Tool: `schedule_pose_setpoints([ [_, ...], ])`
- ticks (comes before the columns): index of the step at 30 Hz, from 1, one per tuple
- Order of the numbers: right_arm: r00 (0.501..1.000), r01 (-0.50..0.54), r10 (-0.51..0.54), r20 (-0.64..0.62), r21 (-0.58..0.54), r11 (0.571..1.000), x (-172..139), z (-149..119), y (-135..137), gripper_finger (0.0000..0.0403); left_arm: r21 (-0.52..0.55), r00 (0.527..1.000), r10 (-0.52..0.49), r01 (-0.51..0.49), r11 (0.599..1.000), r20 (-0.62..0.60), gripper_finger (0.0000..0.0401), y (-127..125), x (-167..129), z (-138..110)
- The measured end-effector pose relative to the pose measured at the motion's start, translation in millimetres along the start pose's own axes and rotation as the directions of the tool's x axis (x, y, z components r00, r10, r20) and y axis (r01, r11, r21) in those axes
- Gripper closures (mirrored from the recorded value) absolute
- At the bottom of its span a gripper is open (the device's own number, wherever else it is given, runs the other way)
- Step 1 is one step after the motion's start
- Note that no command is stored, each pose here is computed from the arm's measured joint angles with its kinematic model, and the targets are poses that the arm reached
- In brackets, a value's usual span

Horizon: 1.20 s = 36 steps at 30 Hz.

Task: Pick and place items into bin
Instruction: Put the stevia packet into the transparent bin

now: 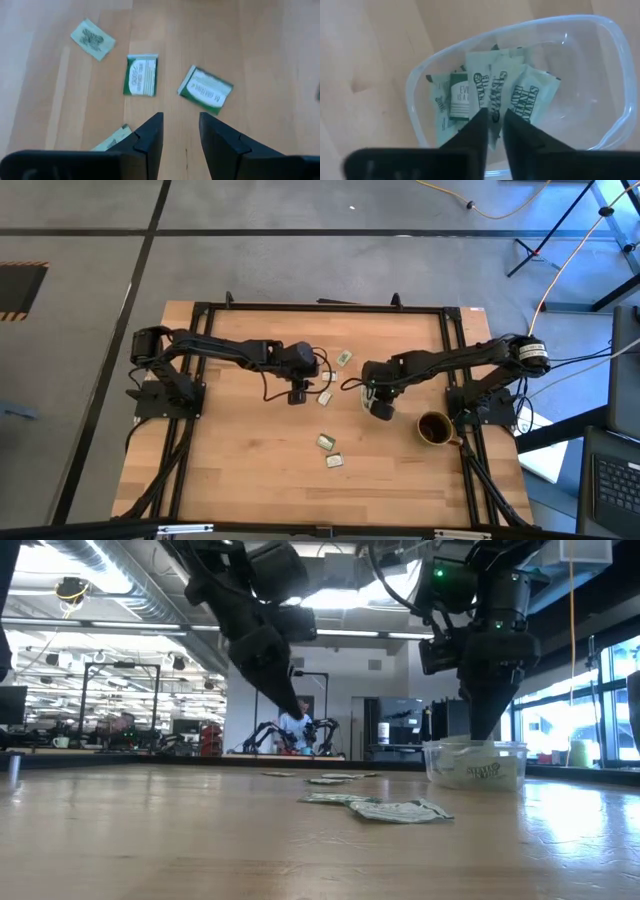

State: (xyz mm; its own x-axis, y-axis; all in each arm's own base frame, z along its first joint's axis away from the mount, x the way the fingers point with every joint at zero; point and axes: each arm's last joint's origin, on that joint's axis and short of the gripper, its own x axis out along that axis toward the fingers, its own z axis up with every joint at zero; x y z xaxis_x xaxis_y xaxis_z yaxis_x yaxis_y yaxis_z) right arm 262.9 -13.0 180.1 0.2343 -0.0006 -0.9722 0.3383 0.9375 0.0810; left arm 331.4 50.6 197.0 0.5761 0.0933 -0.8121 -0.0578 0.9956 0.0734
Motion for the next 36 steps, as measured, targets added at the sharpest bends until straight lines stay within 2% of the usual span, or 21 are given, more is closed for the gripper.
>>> schedule_pose_setpoints([
  [4,1.0,0.001,-0.001,-0.003,0.005,1.0,0,0,0,0.0293,0.024,1.0,0.005,-0.004,1.0,-0.029,0.0279,0,8,-3],
  [9,1.0,0.001,-0.001,-0.001,0.006,1.0,-1,0,0,0.0233,0.021,0.986,0.149,-0.147,0.989,-0.077,0.0285,10,16,-8],
  [12,1.0,0.001,-0.001,-0.001,0.007,1.0,-1,0,0,0.0215,0.006,0.98,0.171,-0.172,0.985,-0.101,0.0293,18,22,-11],
  [19,1.0,0.0,0.0,0.0,0.007,1.0,-1,0,0,0.0205,-0.077,0.985,0.061,-0.074,0.994,-0.161,0.032,36,45,-26],
  [26,1.0,0.0,0.0,0.0,0.005,1.0,-1,0,0,0.0204,-0.088,0.977,0.062,-0.081,0.993,-0.206,0.0341,41,62,-34],
  [36,1.0,0.001,-0.001,0.002,0.025,1.0,-1,0,0,0.0204,-0.082,0.975,0.056,-0.075,0.994,-0.215,0.0392,40,63,-36],
])
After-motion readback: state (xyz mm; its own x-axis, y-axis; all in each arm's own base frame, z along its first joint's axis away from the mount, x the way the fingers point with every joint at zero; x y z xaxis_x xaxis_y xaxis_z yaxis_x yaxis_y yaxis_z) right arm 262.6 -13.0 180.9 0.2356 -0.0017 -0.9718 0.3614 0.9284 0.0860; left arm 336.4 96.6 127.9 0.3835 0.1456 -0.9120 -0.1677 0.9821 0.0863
